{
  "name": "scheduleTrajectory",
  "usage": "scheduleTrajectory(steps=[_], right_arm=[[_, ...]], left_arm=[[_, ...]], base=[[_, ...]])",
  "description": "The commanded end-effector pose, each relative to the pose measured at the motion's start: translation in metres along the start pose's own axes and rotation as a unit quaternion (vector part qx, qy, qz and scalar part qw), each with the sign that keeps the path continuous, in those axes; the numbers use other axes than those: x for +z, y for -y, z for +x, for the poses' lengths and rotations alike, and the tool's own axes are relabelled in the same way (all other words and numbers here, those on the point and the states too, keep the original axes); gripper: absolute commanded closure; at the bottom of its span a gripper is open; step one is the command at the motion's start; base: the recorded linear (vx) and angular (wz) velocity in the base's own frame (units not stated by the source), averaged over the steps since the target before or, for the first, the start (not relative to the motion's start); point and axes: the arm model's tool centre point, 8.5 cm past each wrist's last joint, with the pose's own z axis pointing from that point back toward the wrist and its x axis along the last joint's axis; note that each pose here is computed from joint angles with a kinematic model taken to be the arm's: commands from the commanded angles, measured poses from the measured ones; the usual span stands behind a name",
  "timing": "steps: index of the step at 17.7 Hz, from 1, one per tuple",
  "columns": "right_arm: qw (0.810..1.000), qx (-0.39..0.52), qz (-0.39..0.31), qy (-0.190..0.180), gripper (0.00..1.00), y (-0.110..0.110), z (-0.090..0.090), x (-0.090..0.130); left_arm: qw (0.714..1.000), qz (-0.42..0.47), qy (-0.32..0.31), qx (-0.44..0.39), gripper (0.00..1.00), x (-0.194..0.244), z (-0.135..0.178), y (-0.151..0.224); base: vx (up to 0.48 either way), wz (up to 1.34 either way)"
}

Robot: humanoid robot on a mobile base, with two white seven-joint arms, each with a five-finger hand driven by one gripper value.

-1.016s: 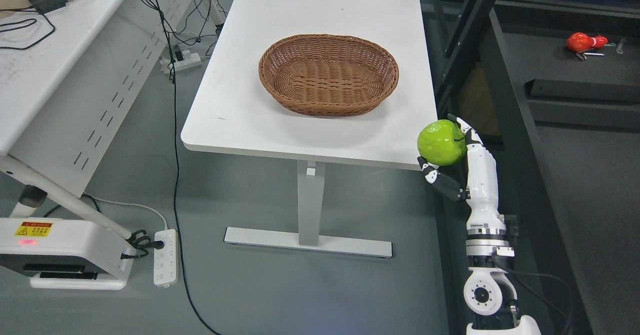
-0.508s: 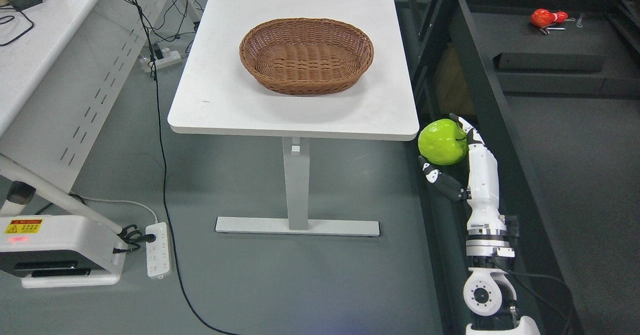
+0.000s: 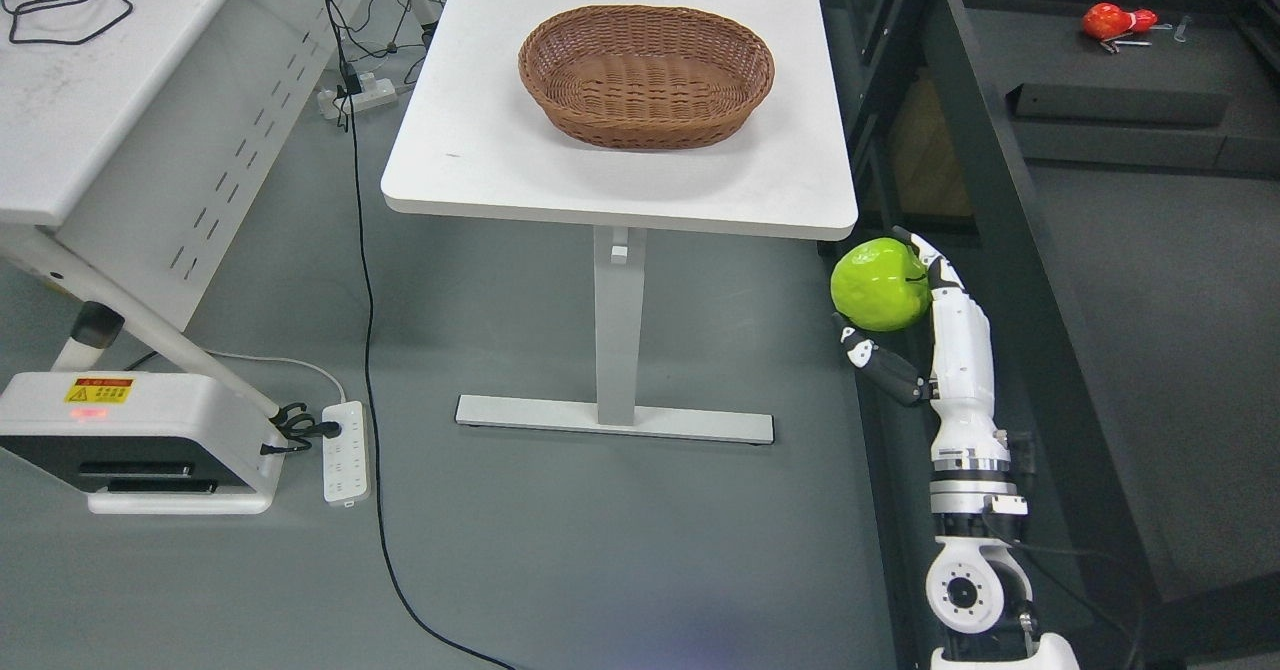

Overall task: Place green apple on left shelf middle layer
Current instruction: 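Hold the apple in the right hand while turning toward the black shelf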

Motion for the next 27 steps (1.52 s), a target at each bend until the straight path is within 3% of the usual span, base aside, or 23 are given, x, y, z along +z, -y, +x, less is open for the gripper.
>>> scheduleTrajectory(steps=[1, 17, 27], right_arm=[[1.000, 0.008, 0.002, 0.002, 1.00, 0.0038, -0.0030, 0.0006], [1.000, 0.007, 0.007, 0.004, 1.00, 0.0017, -0.0016, 0.0006], [1.000, 0.006, 0.007, 0.005, 1.00, 0.0015, -0.0010, 0.0000]], left_arm=[[1.000, 0.009, 0.001, -0.002, 0.00, 0.0014, 0.0012, -0.0111], [1.000, 0.009, 0.000, -0.002, 0.00, 0.0015, 0.0007, -0.0111], [1.000, 0.009, 0.001, -0.002, 0.00, 0.0014, 0.0012, -0.0111]], base=[[-0.185, 0.09], [-0.221, -0.01], [-0.175, -0.41]])
